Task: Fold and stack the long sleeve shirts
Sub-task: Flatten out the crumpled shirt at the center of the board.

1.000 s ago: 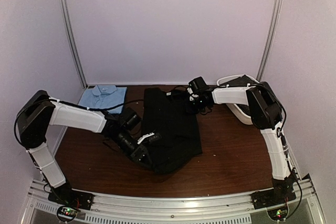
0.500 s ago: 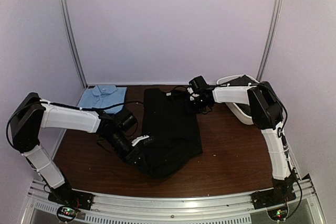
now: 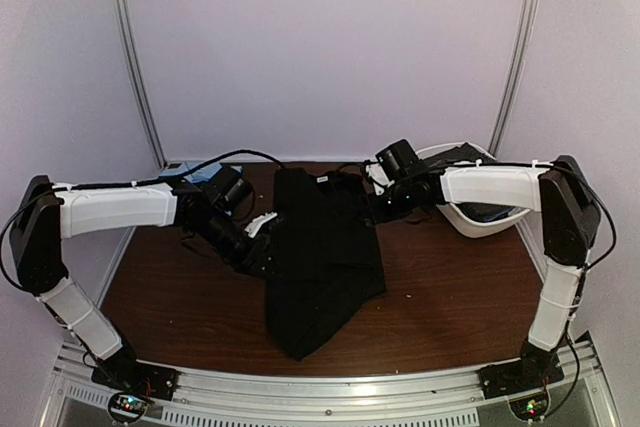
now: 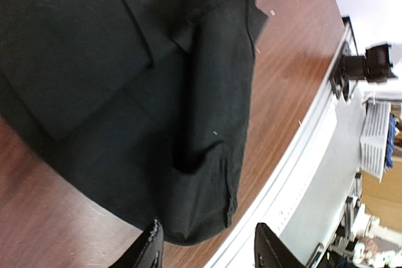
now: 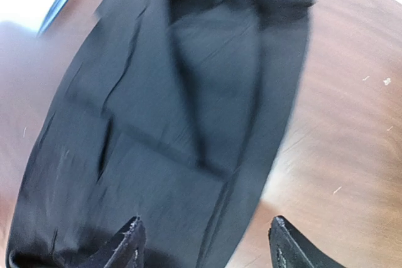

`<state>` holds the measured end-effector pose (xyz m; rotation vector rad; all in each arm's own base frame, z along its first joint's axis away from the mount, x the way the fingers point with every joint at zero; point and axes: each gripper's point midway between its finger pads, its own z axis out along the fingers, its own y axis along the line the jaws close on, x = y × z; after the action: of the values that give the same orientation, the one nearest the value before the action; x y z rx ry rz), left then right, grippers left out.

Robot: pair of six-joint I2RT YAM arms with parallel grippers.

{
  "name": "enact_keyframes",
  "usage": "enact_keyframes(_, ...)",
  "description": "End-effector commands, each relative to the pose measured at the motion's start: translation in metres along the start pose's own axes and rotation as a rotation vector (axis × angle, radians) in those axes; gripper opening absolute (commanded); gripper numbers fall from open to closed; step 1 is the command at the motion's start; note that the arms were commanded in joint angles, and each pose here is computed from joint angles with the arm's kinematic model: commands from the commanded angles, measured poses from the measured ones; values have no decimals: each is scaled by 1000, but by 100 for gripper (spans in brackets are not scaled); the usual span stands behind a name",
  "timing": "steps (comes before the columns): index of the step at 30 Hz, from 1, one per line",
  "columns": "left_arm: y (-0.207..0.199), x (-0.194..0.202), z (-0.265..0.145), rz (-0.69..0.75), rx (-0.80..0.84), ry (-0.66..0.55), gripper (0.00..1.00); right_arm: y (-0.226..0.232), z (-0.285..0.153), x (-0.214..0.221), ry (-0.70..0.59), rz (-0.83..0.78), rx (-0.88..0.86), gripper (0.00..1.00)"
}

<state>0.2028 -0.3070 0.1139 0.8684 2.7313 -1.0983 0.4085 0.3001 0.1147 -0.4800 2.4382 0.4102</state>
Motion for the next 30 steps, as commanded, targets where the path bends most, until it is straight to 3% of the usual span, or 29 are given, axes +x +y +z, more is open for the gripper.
enact_keyframes(1, 16, -35, -9, -49, -53, -97, 50, 37, -3, 35, 41, -143, -62, 71)
enact_keyframes(9, 27, -58, -5, -86, -57, -134, 49, 77, 8, 73, 119, -306, -112, 77)
enact_keyframes(30, 44, -53, 7, -130, -59, -143, 48, 97, 5, 113, 198, -325, -135, 78)
